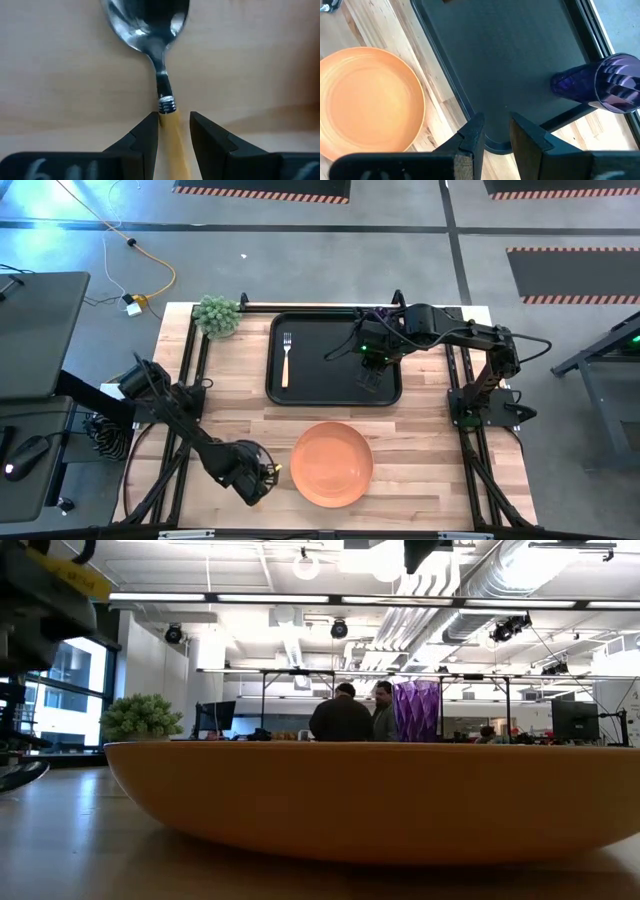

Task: Pick and place plate/cup/fork/spoon on tray
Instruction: Put the orange spoon to the right of the fork on the black serving tray

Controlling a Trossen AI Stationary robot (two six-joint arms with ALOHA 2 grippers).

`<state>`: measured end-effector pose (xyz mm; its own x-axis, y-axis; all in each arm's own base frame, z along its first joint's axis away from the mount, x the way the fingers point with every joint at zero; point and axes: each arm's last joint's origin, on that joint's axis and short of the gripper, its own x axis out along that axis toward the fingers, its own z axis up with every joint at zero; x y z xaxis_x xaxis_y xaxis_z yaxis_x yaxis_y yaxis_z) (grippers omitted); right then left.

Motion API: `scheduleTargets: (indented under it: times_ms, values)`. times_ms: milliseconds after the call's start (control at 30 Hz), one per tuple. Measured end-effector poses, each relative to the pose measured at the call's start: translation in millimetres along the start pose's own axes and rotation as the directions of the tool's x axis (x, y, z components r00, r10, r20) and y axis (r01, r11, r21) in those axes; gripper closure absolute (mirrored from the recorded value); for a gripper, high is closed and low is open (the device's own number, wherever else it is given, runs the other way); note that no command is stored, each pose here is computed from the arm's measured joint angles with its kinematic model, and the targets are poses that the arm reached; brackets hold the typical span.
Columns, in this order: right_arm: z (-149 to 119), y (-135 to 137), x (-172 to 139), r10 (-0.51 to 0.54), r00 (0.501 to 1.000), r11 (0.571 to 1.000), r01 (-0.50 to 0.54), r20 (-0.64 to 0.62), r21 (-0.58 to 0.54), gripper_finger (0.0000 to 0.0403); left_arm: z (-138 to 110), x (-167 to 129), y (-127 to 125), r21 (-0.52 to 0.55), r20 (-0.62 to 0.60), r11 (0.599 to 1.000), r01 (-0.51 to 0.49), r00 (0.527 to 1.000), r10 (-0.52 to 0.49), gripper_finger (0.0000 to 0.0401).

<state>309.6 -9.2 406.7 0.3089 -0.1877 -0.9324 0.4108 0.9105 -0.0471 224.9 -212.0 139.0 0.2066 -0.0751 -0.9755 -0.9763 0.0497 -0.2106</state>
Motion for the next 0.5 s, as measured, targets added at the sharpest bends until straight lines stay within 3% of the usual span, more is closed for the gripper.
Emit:
scheduleTargets:
  times_ms: [300,500]
  values:
    - [0.2,-0.1,0.1,-0.005,1.000,1.000,0.005,0.002,-0.015,0.0322,0.9,8.9,0.5,-0.009,-0.001,0.999,-0.052,0.999,0.052,0.0302]
    - [0.4,-0.1,0.1,-0.005,1.000,1.000,0.005,0.004,-0.015,0.0322,1.9,9.6,2.2,-0.004,0.001,0.997,-0.074,0.997,0.074,0.0352]
